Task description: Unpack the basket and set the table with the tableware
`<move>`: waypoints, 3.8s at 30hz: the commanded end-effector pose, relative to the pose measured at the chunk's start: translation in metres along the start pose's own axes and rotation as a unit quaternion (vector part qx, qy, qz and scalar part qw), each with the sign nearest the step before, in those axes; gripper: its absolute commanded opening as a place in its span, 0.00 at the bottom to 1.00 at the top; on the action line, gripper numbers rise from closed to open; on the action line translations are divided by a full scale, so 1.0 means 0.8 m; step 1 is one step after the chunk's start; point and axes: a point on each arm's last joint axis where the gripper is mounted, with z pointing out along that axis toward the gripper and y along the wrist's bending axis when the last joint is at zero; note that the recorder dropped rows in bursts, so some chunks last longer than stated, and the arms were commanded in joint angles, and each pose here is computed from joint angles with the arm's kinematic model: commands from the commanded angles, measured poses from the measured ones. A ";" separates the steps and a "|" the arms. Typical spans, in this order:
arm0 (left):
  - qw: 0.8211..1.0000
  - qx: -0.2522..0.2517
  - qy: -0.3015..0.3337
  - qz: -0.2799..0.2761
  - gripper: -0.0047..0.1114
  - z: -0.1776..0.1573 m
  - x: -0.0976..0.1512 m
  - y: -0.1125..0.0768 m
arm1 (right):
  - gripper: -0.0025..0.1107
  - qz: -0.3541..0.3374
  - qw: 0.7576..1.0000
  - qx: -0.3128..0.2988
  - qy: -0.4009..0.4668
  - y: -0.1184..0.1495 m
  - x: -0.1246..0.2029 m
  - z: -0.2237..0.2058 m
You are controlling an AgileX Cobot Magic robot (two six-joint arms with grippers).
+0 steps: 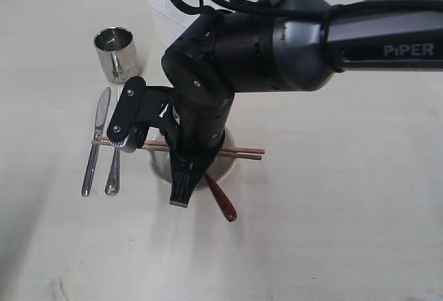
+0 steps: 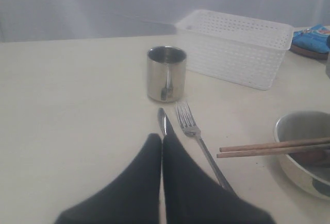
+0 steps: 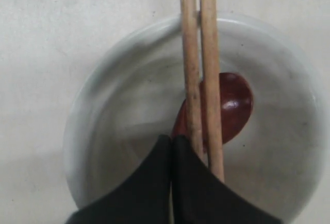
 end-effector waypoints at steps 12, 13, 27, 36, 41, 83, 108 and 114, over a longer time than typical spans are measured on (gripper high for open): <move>1.000 0.002 -0.001 0.002 0.04 0.000 0.001 0.000 | 0.02 0.121 0.982 0.090 -0.110 -0.073 0.049 -0.131; 1.000 0.002 -0.001 0.002 0.04 0.000 0.001 0.000 | 0.02 0.152 0.977 0.100 -0.115 -0.089 0.061 -0.135; 1.000 0.002 -0.001 0.002 0.04 0.000 0.001 0.000 | 0.02 0.388 0.889 0.138 -0.200 -0.225 0.153 -0.140; 1.000 0.002 -0.001 0.002 0.04 0.000 0.001 0.000 | 0.02 0.359 0.901 0.140 -0.197 -0.326 0.103 -0.123; 1.000 0.003 -0.001 0.001 0.04 0.000 0.001 0.000 | 0.27 0.365 0.911 0.106 -0.160 -0.371 0.094 -0.076; 1.000 0.003 -0.001 0.001 0.04 0.000 0.001 0.000 | 0.02 0.626 0.752 0.094 -0.184 -0.460 0.582 -0.039; 1.000 0.003 -0.001 0.001 0.04 0.000 0.001 0.000 | 0.02 0.554 0.825 0.022 -0.109 -0.464 0.469 0.036; 1.000 0.003 -0.001 0.001 0.04 0.000 0.001 0.000 | 0.02 0.469 0.878 0.007 -0.098 -0.462 0.390 0.051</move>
